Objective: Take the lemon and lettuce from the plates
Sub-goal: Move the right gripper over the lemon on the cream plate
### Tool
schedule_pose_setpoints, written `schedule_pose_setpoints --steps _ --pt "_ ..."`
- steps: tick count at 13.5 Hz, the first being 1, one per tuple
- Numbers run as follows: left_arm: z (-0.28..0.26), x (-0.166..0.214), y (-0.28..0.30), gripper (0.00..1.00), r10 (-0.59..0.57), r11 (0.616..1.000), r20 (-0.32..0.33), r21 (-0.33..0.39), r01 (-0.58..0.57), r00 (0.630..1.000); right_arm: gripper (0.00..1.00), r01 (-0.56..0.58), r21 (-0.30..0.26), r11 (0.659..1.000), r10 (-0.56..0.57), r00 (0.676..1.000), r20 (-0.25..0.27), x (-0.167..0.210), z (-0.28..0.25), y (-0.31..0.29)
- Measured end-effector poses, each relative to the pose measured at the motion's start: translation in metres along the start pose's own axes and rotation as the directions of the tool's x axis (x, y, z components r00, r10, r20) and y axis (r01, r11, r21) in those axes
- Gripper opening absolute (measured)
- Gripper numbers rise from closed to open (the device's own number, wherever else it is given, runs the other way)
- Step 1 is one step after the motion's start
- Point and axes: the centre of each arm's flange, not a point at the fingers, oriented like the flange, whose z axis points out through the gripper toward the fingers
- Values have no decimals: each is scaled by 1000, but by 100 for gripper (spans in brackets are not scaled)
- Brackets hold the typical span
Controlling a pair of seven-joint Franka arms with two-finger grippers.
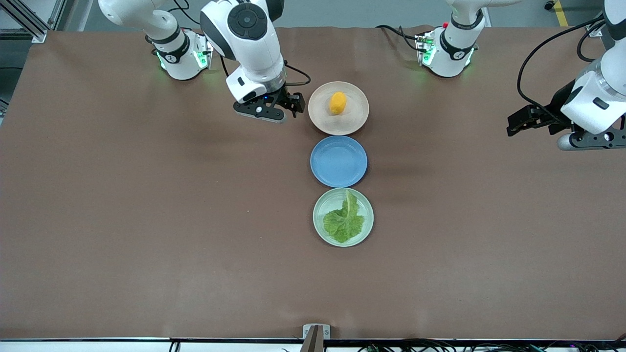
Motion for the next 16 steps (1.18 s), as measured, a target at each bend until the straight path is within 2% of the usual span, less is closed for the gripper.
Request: schedule_pose_setpoints --steps 2,5,7,9,13,16 --pt "-1 0 0 100 -1 1000 0 0 1 1000 100 19 -21 1000 -19 1000 11 23 -8 17" --pt "-4 -2 -1 100 -2 1000 -5 0 2 1000 100 79 -24 997 -78 996 37 101 -25 82" --pt "-6 -3 -2 100 -3 1000 -7 0 3 1000 100 92 -17 996 -91 995 46 136 -36 118" --pt "-6 -3 -2 100 -4 1000 -7 0 4 1000 100 101 -25 995 -99 994 50 151 -45 135" --pt "-6 -3 -2 100 -4 1000 -7 0 4 1000 100 147 -30 989 -146 989 17 182 -63 171" --pt "-6 -3 -2 100 -4 1000 -7 0 4 1000 100 157 -32 987 -157 988 13 178 -64 164"
